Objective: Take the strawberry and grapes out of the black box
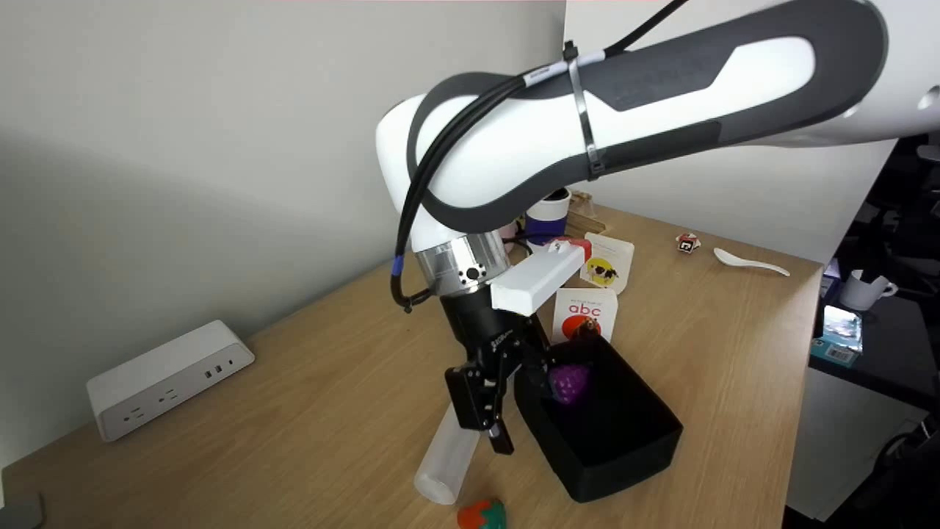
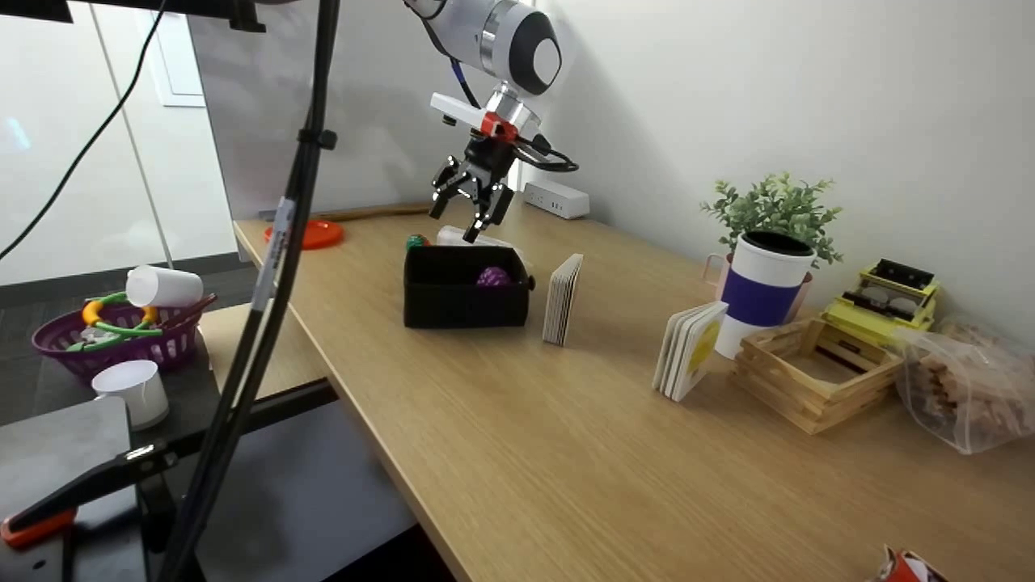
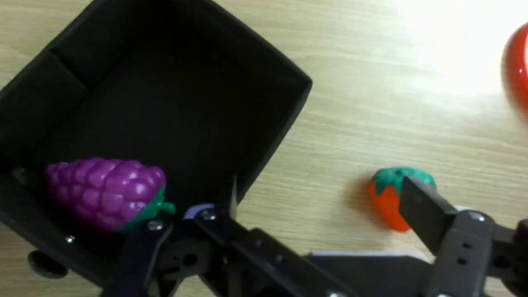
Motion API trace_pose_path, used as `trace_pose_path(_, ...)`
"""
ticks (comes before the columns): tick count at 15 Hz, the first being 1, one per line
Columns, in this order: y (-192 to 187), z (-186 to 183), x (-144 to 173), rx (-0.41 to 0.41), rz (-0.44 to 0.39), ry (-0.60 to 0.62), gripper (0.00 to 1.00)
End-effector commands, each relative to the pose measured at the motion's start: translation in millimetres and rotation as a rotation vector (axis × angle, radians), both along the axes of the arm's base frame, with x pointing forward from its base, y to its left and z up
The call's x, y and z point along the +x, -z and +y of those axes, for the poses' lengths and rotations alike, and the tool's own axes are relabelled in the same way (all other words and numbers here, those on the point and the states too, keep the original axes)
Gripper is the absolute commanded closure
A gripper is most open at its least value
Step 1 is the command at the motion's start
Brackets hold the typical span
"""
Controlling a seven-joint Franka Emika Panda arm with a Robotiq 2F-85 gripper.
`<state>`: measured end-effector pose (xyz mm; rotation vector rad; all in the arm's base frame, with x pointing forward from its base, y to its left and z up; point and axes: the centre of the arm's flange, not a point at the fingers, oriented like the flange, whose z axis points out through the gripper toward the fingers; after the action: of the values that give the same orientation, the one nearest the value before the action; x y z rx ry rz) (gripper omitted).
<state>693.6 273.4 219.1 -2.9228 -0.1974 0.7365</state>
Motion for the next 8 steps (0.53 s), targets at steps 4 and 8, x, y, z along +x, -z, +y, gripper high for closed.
trace_pose_path(4,0.4,-30.2,0.3,-0.203,-0.139,0.104,0.0)
trace_pose_path(8,-3.4,-63.0,3.1,-0.319,-0.193,0.219,0.0)
